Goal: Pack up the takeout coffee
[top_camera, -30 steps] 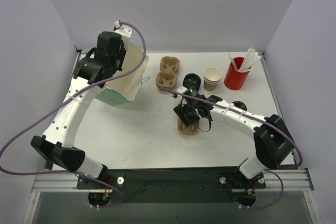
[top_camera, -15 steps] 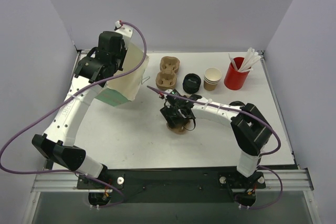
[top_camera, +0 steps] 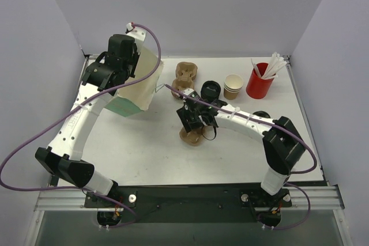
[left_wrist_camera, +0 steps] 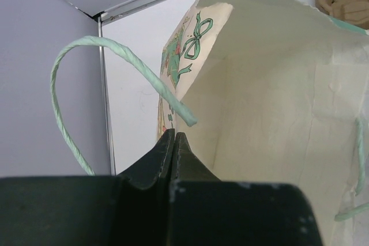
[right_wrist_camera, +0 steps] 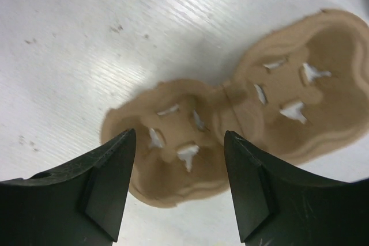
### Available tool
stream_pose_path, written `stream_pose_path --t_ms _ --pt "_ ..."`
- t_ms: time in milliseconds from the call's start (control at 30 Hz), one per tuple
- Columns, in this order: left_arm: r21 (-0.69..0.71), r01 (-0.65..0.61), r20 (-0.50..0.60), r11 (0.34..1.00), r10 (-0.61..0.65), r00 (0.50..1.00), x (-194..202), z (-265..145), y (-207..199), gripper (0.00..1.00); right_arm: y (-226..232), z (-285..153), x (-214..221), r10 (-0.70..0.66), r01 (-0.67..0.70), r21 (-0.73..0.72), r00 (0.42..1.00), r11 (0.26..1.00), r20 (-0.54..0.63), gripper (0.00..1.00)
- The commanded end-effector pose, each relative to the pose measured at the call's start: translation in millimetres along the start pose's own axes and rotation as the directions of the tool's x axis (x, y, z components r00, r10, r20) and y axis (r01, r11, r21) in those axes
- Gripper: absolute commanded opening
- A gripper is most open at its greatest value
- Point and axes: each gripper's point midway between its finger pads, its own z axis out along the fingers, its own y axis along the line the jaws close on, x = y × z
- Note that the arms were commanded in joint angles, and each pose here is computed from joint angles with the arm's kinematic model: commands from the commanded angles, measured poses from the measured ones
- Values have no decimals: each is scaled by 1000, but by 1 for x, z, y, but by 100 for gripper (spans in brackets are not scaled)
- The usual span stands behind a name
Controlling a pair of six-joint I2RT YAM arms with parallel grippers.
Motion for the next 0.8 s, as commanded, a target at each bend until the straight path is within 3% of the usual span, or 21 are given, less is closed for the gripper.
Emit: stream_pose_path --t_ms 0,300,500,767 --pt "-8 32 61 999 -31 998 -21 -9 6 0 -31 -17 13 -86 85 65 996 994 6 58" --pt "7 34 66 999 -34 997 -20 -9 3 0 -59 6 12 -109 109 -17 994 994 -5 58" --pt "1 32 65 999 -32 997 -18 -10 4 0 -47 11 10 -112 109 -100 994 989 -22 58" --pt "1 26 54 1000 -26 998 -15 -8 3 0 -38 10 11 -128 124 -107 992 986 -25 58"
